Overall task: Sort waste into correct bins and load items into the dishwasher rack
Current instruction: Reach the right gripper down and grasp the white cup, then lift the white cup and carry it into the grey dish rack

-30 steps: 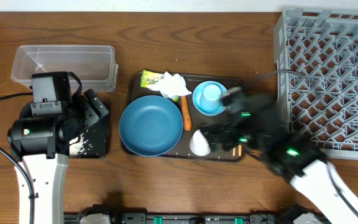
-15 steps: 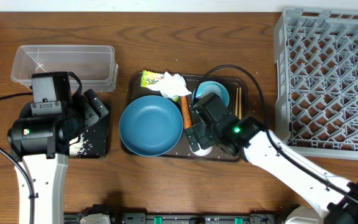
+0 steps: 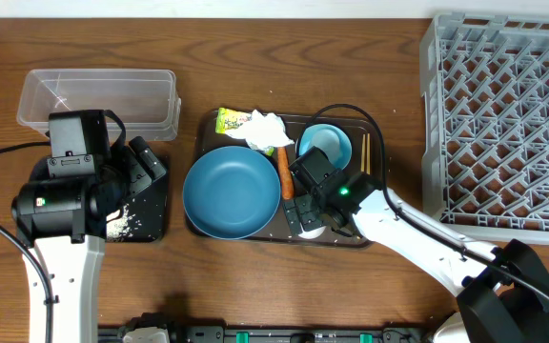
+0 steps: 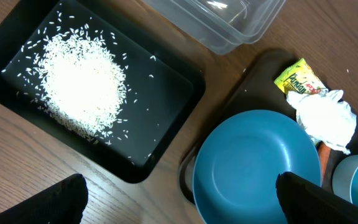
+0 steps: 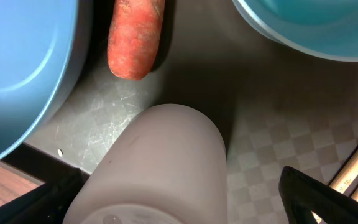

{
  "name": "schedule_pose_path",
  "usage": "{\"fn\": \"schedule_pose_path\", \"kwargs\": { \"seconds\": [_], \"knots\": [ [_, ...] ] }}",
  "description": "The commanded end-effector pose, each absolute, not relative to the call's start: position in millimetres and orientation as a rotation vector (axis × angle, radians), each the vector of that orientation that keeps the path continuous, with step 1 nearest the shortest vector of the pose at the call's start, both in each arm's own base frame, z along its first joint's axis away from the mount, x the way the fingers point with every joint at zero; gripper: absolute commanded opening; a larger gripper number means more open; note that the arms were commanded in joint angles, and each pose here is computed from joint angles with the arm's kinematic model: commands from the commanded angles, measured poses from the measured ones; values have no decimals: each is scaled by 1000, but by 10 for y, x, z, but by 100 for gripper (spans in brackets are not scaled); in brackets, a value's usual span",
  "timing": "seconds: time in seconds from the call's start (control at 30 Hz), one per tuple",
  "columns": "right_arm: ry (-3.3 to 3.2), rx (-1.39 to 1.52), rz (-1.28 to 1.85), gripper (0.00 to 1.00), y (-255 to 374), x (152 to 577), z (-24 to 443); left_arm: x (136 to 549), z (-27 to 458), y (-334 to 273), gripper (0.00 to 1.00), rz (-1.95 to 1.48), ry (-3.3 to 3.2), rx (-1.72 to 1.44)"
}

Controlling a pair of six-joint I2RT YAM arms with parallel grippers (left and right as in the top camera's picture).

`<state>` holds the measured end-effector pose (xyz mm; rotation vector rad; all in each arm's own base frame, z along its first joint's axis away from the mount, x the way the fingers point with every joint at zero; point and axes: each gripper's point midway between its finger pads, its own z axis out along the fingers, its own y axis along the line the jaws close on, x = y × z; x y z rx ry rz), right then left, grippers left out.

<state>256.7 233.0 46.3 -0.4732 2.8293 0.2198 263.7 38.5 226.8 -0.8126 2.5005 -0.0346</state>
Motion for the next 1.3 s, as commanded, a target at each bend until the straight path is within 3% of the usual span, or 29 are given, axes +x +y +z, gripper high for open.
{"fn": "schedule_pose_path", "kwargs": {
  "seconds": [0.0,0.4,0.63,0.83,1.0,1.27],
  "knots": [
    [2822,-449,239,96,2409,2578,509,2651,2322,415,99,-29,2480,-829],
    [2830,-418,244,55,2402,2574,547,2651,2322,415,99,-29,2480,-829],
    [2801,-419,230,54,2349,2670,1017,2651,2322,416,99,-29,2480,-830],
    [2738,-277,93,52,1942,2905,1549,2651,2322,415,99,-29,2480,-829],
    [2643,-84,0,54,1311,3214,1902,2651,2322,415,99,-29,2480,-829],
    [2452,401,-78,55,-261,3683,2248,2651,2322,415,99,-29,2480,-829]
  ]
}}
